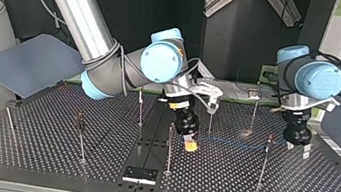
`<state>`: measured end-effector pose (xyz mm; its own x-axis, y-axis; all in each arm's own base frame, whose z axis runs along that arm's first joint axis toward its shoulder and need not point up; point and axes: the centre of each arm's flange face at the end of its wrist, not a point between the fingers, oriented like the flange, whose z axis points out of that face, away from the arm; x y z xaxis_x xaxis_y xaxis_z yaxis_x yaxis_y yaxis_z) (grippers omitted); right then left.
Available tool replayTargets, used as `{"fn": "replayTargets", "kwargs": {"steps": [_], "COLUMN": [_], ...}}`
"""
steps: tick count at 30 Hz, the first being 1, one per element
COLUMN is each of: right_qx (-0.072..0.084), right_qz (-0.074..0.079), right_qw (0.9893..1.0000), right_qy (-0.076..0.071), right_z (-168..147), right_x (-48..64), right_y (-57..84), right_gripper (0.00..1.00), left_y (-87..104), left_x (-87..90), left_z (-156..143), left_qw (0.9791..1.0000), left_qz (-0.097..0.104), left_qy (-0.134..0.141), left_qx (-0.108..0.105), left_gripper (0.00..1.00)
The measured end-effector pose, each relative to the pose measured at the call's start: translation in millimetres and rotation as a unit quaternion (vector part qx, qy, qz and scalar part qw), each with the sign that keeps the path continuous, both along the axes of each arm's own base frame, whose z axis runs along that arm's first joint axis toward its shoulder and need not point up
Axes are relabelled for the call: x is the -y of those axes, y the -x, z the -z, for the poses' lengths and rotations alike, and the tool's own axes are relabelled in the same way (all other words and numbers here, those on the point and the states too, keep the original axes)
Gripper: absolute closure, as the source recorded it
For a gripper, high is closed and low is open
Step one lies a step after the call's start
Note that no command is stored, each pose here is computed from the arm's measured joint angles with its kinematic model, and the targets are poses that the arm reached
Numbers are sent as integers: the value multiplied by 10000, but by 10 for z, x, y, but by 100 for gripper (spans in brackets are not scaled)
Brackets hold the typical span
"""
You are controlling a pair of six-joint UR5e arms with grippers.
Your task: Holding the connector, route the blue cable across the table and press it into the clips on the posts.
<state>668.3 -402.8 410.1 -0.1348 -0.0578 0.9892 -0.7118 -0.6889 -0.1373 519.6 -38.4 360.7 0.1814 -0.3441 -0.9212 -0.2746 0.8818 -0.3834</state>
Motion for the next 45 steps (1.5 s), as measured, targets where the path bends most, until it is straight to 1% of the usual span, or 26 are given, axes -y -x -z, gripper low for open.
{"fn": "replayTargets", "kwargs": {"steps": [3,7,11,19,23,26,31,37,41,45], "right_qx": [-8,-17,-20,-25,-30,-31,-33,-45,-51,-55], "right_qz": [1,-1,-1,0,-2,6,16,16,16,19], "right_qw": [10000,10000,10000,10000,10000,10000,10000,10000,10000,10000], "right_qy": [-7,-14,-17,-21,-26,-27,-29,-39,-44,-47], "right_z": [2,9,9,8,10,10,11,16,21,25], "right_x": [-2,-5,-6,-7,-9,-7,-5,-6,-6,-3], "right_y": [1,0,1,3,3,5,7,9,9,10], "right_gripper": [100,100,100,100,100,100,100,100,100,100], "left_y": [111,268,448,781,914,996,1088,1121,1108,1097], "left_x": [45,82,135,232,313,367,444,543,610,665], "left_z": [5,4,-18,-106,-186,-258,-386,-462,-553,-649], "left_qw": [9999,9995,9987,9971,9961,9956,9946,9914,9885,9866], "left_qz": [99,157,273,398,516,597,766,1009,1168,1262], "left_qy": [17,42,61,94,51,-50,-257,-543,-766,-900], "left_qx": [-130,-279,-419,-642,-716,-725,-644,-632,-582,-508], "left_gripper": [0,0,0,0,0,0,0,0,0,0]}}
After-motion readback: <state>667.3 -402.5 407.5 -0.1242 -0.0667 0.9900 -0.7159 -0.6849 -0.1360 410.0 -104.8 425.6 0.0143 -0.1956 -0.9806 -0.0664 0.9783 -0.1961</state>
